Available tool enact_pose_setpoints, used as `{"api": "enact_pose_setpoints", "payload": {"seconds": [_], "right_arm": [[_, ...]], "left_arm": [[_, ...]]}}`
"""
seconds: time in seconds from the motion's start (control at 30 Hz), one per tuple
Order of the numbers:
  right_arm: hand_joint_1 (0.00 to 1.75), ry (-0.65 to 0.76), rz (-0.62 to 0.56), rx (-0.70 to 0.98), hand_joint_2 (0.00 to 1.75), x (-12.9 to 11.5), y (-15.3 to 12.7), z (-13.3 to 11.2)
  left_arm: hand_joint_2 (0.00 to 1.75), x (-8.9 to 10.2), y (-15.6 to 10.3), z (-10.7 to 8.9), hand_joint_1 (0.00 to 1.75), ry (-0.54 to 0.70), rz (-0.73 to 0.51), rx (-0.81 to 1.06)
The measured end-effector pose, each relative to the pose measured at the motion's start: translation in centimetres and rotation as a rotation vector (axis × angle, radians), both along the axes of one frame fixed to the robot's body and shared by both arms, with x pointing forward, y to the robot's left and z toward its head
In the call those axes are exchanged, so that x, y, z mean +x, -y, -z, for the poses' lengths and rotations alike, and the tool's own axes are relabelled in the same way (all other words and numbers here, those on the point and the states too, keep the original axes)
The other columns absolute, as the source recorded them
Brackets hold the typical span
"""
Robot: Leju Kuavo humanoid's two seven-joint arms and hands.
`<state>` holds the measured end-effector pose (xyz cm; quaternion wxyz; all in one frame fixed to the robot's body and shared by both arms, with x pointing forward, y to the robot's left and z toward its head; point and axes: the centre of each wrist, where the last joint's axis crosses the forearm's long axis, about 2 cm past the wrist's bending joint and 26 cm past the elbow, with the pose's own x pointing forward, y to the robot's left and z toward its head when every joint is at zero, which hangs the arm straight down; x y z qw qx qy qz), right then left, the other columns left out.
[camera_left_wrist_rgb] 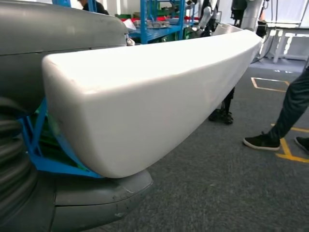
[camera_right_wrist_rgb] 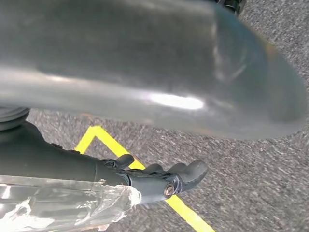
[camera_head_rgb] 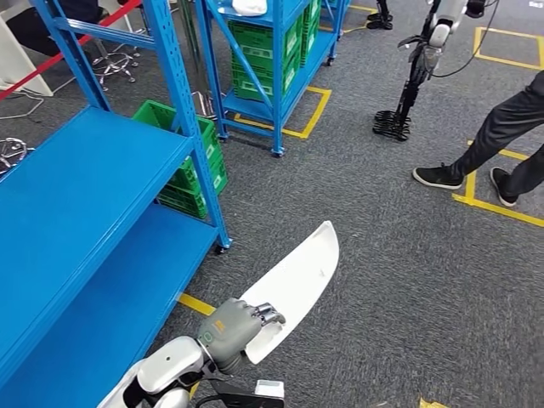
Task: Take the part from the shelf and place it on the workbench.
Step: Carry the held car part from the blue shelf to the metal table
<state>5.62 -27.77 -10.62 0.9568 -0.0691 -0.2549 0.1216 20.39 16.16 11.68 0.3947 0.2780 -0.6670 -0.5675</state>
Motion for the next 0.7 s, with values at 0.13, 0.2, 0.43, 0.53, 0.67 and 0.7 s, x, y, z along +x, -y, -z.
{"api": "enact_pose_setpoints", "payload": {"seconds": [0.13, 0.2, 0.43, 0.53, 0.67, 0.7], "right_arm": [[0.0, -0.004, 0.0, -0.001, 0.0, -0.27, 0.0, 0.04], [0.0, -0.001, 0.0, -0.001, 0.0, -0.09, -0.01, 0.01], [0.0, -0.001, 0.0, 0.002, 0.0, -0.11, -0.14, 0.01], [0.0, 0.001, 0.0, 0.003, 0.0, -0.05, -0.23, 0.0], [0.0, 0.002, 0.0, 0.003, 0.0, -0.06, -0.24, 0.0], [0.0, 0.003, 0.0, 0.003, 0.0, 0.0, -0.24, -0.01]], "left_arm": [[1.75, 0.0, 0.18, -0.06, 1.75, 0.003, 0.008, 0.001], [1.75, -0.08, 0.26, 0.03, 1.75, 0.001, 0.014, 0.003], [1.75, -0.13, 0.38, 0.15, 1.75, -0.001, 0.023, 0.008], [1.75, -0.1, 0.41, 0.12, 1.75, 0.0, 0.027, 0.006], [1.75, -0.03, 0.41, 0.09, 1.75, 0.0, 0.028, 0.003], [1.75, -0.06, 0.4, 0.14, 1.75, -0.002, 0.029, 0.004]]}}
